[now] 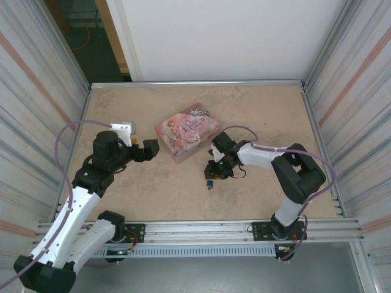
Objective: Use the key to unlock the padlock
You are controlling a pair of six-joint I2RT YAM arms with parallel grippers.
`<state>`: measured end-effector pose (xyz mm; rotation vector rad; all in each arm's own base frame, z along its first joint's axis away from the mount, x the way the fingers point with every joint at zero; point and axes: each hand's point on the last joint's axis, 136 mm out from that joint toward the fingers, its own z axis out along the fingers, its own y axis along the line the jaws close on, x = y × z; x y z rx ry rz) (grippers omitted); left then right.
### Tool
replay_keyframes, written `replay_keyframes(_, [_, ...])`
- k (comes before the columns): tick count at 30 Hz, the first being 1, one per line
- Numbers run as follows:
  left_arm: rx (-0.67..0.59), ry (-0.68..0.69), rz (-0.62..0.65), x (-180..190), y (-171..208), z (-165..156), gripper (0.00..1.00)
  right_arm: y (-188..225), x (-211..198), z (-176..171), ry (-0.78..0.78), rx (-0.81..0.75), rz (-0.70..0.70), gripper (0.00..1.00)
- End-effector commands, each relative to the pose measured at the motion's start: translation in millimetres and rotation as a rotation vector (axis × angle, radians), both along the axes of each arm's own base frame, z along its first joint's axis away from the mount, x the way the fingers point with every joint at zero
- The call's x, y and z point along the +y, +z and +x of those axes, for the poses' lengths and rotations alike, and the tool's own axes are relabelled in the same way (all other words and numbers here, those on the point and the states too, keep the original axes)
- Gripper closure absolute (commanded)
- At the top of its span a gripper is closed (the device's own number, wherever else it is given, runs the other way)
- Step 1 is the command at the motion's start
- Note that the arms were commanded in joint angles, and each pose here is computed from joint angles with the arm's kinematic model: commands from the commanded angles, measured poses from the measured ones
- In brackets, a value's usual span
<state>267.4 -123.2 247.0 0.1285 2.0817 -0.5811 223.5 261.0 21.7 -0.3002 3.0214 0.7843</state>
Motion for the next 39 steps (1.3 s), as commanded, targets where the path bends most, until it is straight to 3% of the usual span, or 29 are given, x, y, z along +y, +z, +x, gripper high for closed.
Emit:
replay_keyframes(1, [-0.044,0.009,0.016,4,15,2,0.01,15,-1,2,0.018,-0.050,0.004,0.66])
replay_keyframes(24, [-0.099,0.100,0.048,25,17,-6,0.01,100,-44,28,-0.103,-0.438,0.044,0.24])
replay_keyframes(30, [-0.113,0.115,0.057,29,20,-6,0.01,139,-72,38,-0.213,-0.601,0.105,0.01])
replay_keyframes(39, [-0.172,0.123,0.071,33,32,-9,0.01,178,-121,44,-0.383,-0.747,0.173,0.01])
